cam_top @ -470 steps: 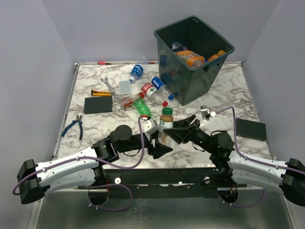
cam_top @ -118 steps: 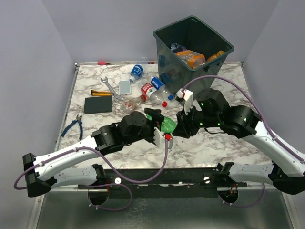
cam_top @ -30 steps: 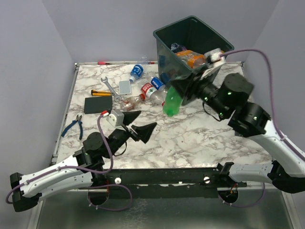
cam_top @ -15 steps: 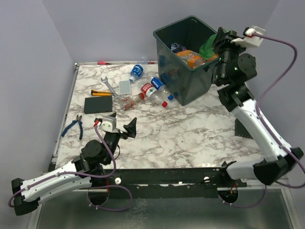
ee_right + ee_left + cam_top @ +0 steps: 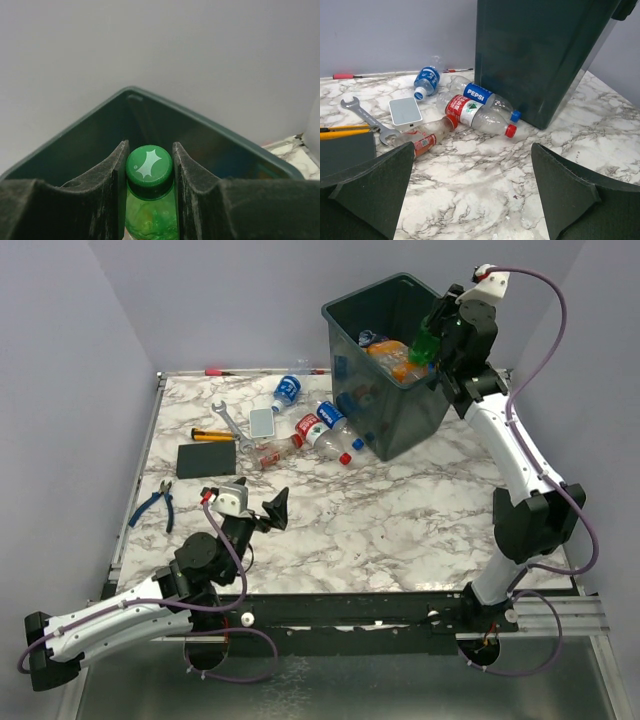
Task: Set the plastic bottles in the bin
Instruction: Place the plastic bottle in the trash bin.
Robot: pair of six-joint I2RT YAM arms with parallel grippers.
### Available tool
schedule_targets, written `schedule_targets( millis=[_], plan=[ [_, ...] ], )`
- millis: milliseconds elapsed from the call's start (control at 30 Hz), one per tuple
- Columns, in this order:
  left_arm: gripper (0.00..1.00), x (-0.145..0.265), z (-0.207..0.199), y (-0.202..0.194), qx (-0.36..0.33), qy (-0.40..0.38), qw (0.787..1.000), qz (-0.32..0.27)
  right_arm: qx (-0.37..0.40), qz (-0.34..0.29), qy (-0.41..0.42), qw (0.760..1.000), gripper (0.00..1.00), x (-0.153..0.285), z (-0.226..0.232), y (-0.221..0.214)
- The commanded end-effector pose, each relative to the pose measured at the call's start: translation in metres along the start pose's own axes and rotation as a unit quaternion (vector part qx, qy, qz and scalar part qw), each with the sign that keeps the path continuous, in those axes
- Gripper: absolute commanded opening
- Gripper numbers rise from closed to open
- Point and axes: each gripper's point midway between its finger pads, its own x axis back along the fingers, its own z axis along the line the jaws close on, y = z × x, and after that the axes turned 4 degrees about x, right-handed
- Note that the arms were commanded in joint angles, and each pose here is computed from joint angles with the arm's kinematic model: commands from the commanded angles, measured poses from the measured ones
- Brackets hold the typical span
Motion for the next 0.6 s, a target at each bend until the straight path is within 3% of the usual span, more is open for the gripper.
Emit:
schedule_targets(
  millis=[0, 67, 167, 200, 267, 367, 567],
  plan=[
    [0.99, -0.001, -0.008, 0.007, 0.006, -0.017, 1.000, 0.001, -0.026, 0.094, 0.084, 0.992, 0.01, 0.017, 0.031, -0.051],
    [0.99, -0.001, -0.008, 0.007, 0.005, -0.018, 1.000, 0.001, -0.029, 0.108, 0.094, 0.989, 0.02, 0.022, 0.033, -0.060],
    [0.99, -0.002, -0.010, 0.004, 0.000, -0.019, 1.000, 0.006, -0.026, 0.122, 0.115, 0.986, 0.19, 0.028, 0.038, -0.062],
    [0.99, -0.003, -0.011, 0.002, -0.002, -0.020, 1.000, 0.008, -0.024, 0.122, 0.120, 0.985, 0.19, 0.030, 0.039, -0.059],
    [0.99, -0.004, -0.013, 0.000, -0.006, -0.023, 1.000, 0.012, -0.025, 0.120, 0.122, 0.985, 0.01, 0.034, 0.039, -0.054],
    [0.99, -0.005, -0.016, -0.003, -0.011, -0.027, 0.999, 0.018, -0.037, 0.088, 0.126, 0.987, 0.01, 0.038, 0.038, -0.030],
    [0.99, -0.004, -0.018, -0.009, -0.001, -0.029, 0.999, 0.027, -0.061, -0.079, 0.072, 0.992, 0.01, 0.017, 0.020, 0.039]
  ],
)
